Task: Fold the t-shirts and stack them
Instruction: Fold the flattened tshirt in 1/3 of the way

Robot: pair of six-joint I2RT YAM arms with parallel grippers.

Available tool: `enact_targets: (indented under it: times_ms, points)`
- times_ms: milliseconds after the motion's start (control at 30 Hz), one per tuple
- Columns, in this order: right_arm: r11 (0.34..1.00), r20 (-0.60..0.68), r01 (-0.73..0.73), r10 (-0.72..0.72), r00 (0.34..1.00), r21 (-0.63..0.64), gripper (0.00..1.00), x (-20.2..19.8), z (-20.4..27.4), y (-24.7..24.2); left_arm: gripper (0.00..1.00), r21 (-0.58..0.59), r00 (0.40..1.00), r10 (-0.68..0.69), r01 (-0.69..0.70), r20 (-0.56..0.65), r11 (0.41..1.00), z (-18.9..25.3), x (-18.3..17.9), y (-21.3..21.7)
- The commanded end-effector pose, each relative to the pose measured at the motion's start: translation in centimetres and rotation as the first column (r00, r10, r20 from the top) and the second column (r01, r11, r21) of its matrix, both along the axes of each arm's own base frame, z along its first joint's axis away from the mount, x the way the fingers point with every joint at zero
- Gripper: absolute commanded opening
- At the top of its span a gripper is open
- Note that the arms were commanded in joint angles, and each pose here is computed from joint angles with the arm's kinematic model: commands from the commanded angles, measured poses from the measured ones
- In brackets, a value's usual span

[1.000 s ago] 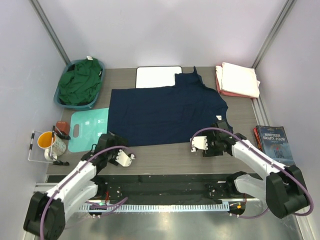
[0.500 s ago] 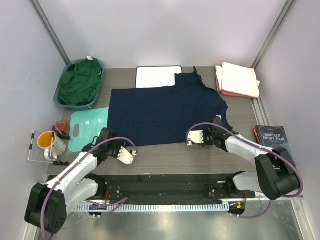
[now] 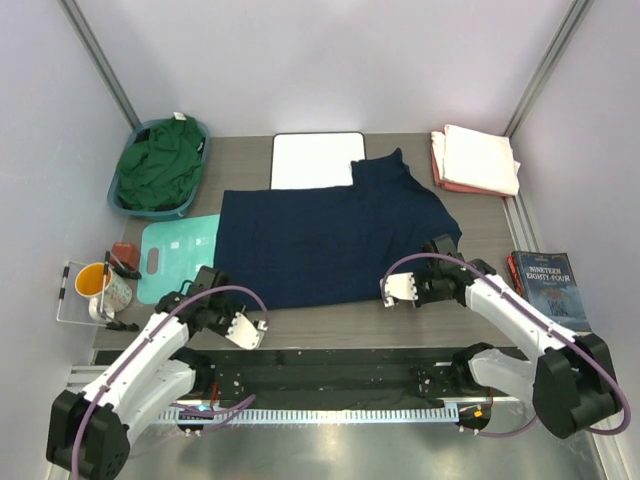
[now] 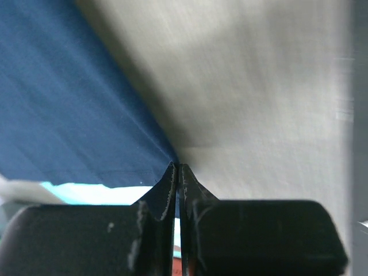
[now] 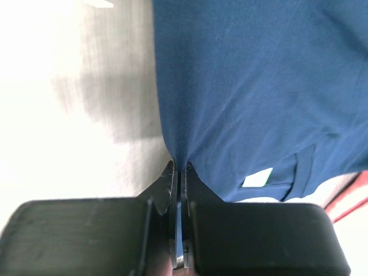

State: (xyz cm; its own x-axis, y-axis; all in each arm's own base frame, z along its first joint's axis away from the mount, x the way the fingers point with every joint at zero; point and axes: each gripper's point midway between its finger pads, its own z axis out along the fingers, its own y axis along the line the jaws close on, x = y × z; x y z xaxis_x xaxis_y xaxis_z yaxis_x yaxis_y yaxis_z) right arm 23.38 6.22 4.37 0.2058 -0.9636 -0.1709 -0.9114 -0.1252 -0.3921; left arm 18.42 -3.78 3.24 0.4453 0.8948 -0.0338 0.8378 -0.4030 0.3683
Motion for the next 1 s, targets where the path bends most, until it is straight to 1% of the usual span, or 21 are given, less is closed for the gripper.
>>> enact_targets:
  times_ms: [0, 100, 267, 300, 333, 367, 400, 433, 467, 500, 533, 600, 633, 667, 700, 733, 800, 867, 900, 933, 967]
  points:
    - [0.996, -0.142, -0.089, 0.084, 0.986, -0.027, 0.01, -4.1, 1.2, -0.7, 0.0, 0.021, 0.988, -0.05, 0.054, -0.149, 0.998, 0.4, -4.5, 0.8]
    - [0.992, -0.176, -0.122, 0.115, 0.978, -0.027, 0.01, -5.5, 1.3, -1.0, 0.0, 0.026, 0.979, -0.075, 0.081, -0.188, 0.996, 0.9, -6.0, 1.2]
    - [0.982, -0.26, -0.189, 0.176, 0.95, -0.029, 0.02, -7.9, 1.3, -1.3, 0.0, 0.023, 0.981, -0.117, 0.122, -0.157, 0.992, 1.7, -6.3, 1.2]
    - [0.978, -0.269, -0.205, 0.191, 0.944, -0.026, 0.11, -8.2, 1.3, -1.3, 0.0, 0.017, 0.98, -0.121, 0.125, -0.158, 0.992, 1.8, -6.4, 1.1]
    - [0.977, -0.295, -0.21, 0.193, 0.936, -0.029, 0.27, -8.8, 1.4, -1.4, 0.0, 0.006, 0.98, -0.129, 0.132, -0.151, 0.991, 2.2, -6.4, 0.9]
    - [0.978, -0.289, -0.21, 0.195, 0.937, -0.02, 0.59, -8.6, 1.9, -1.2, 0.04, -0.009, 0.983, -0.117, 0.117, -0.138, 0.993, 2.7, -6.2, 0.7]
    - [0.985, -0.288, -0.17, 0.161, 0.944, -0.006, 0.69, -8.5, 2.3, -1.0, 0.56, -0.027, 0.989, -0.101, 0.099, -0.11, 0.995, 3.2, -5.7, 0.4]
    - [0.988, -0.276, -0.152, 0.148, 0.95, 0.007, 0.74, -8.1, 2.8, -0.7, 0.8, -0.065, 0.997, -0.075, 0.074, -0.022, 0.995, 4.9, -3.8, -0.3]
    - [0.991, -0.243, -0.131, 0.134, 0.961, 0.028, 0.77, -7.2, 4.1, -0.2, 0.95, -0.091, 0.998, -0.048, 0.051, 0.028, 0.995, 5.9, -2.7, -0.7]
    - [0.994, -0.229, -0.089, 0.103, 0.968, 0.069, 0.77, -6.6, 4.9, 0.6, 1.0, -0.135, 0.997, 0.015, -0.006, 0.069, 0.991, 7.1, -1.6, -1.1]
    - [0.993, -0.207, 0.024, 0.001, 0.978, 0.119, 0.77, -5.1, 5.7, 1.4, 1.0, -0.186, 0.985, 0.051, -0.02, 0.165, 0.982, 9.7, 1.0, -2.0]
    - [0.962, -0.126, 0.131, -0.103, 0.987, 0.238, 0.78, -1.2, 8.7, 3.4, 1.0, -0.275, 0.96, 0.188, -0.128, 0.206, 0.953, 12.3, 3.8, -2.5]
    - [0.938, -0.148, 0.201, -0.164, 0.975, 0.284, 0.78, 0.4, 9.8, 4.3, 1.0, -0.345, 0.932, 0.239, -0.136, 0.274, 0.929, 15.9, 6.0, -3.3]
    - [0.914, -0.153, 0.246, -0.206, 0.966, 0.321, 0.78, 1.7, 10.5, 4.6, 1.0, -0.371, 0.924, 0.307, -0.21, 0.227, 0.905, 15.9, 7.6, -3.7]
    - [0.879, -0.124, 0.289, -0.261, 0.957, 0.38, 0.77, 4.2, 11.5, 5.0, 1.0, -0.443, 0.898, 0.402, -0.291, 0.179, 0.848, 16.8, 8.6, -4.2]
    - [0.847, -0.134, 0.339, -0.312, 0.941, 0.41, 0.77, 5.6, 12.0, 5.1, 1.0, -0.497, 0.877, 0.443, -0.305, 0.186, 0.813, 19.2, 10.3, -4.8]
    - [0.78, -0.127, 0.419, -0.41, 0.903, 0.465, 0.76, 10.1, 12.9, 5.0, 1.0, -0.479, 0.864, 0.49, -0.385, 0.112, 0.788, 18.0, 12.4, -5.3]
    - [0.701, -0.128, 0.514, -0.526, 0.841, 0.495, 0.76, 14.4, 13.2, 4.5, 1.0, -0.496, 0.839, 0.533, -0.418, 0.111, 0.761, 18.1, 14.5, -5.6]
    - [0.661, -0.115, 0.533, -0.566, 0.816, 0.528, 0.76, 16.7, 13.8, 3.8, 1.0, -0.456, 0.83, 0.549, -0.455, 0.092, 0.765, 16.3, 15.6, -5.5]
    - [0.628, -0.123, 0.562, -0.601, 0.79, 0.539, 0.76, 18.4, 13.7, 3.5, 1.0, -0.483, 0.809, 0.575, -0.457, 0.123, 0.747, 16.3, 17.3, -5.7]
    - [0.576, -0.09, 0.582, -0.662, 0.744, 0.575, 0.76, 21.1, 15.8, 2.7, 1.0, -0.477, 0.798, 0.589, -0.472, 0.128, 0.742, 15.7, 18.3, -5.6]
